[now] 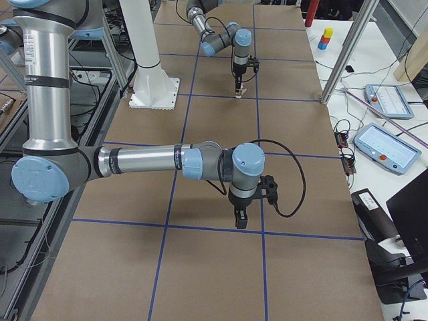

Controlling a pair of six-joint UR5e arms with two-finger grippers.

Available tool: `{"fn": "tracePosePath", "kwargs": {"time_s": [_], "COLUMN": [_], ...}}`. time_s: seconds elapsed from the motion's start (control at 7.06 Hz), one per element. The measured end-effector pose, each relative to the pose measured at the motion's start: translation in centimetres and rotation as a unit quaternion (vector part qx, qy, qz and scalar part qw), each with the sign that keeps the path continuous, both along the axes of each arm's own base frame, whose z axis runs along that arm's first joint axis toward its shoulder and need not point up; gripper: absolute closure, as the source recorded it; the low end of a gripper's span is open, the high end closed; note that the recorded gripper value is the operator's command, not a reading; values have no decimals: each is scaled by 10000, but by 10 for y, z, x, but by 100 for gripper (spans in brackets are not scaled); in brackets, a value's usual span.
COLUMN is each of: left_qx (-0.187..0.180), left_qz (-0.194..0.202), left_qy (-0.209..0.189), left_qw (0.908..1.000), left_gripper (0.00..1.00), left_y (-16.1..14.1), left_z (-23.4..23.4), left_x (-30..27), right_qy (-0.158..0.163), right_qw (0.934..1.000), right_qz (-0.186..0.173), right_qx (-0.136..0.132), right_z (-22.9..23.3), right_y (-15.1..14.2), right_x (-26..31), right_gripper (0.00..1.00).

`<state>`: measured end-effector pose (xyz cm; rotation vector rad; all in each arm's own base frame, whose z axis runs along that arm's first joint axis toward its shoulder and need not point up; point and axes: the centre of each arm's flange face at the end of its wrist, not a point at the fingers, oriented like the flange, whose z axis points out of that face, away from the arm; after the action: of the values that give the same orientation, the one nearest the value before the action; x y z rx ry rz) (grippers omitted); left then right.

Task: Assemble PPR valve and pipe with both arms
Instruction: 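Lower the valve upright at the table center and open the left gripper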

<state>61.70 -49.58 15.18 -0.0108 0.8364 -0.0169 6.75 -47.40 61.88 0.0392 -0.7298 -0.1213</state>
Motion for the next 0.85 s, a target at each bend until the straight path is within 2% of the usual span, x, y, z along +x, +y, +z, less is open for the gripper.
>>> {"fn": "tracePosePath", "kwargs": {"time_s": [0.42, 0.85], "left_qx": [37, 92], "left_qz": [2, -58], "left_qy": [57, 187], "left_qw": [10000, 9998], "left_gripper": [2, 1], "left_y": [0, -6], "left_z": [-1, -15], "left_x": [1, -16], "right_qy": [-6, -6], "right_qw": [10000, 10000], "right_qz": [0, -11], "right_qx": [-12, -13], "right_z": [1, 2], "right_y": [0, -1], "right_x": [0, -1], "right_gripper": [0, 0]}}
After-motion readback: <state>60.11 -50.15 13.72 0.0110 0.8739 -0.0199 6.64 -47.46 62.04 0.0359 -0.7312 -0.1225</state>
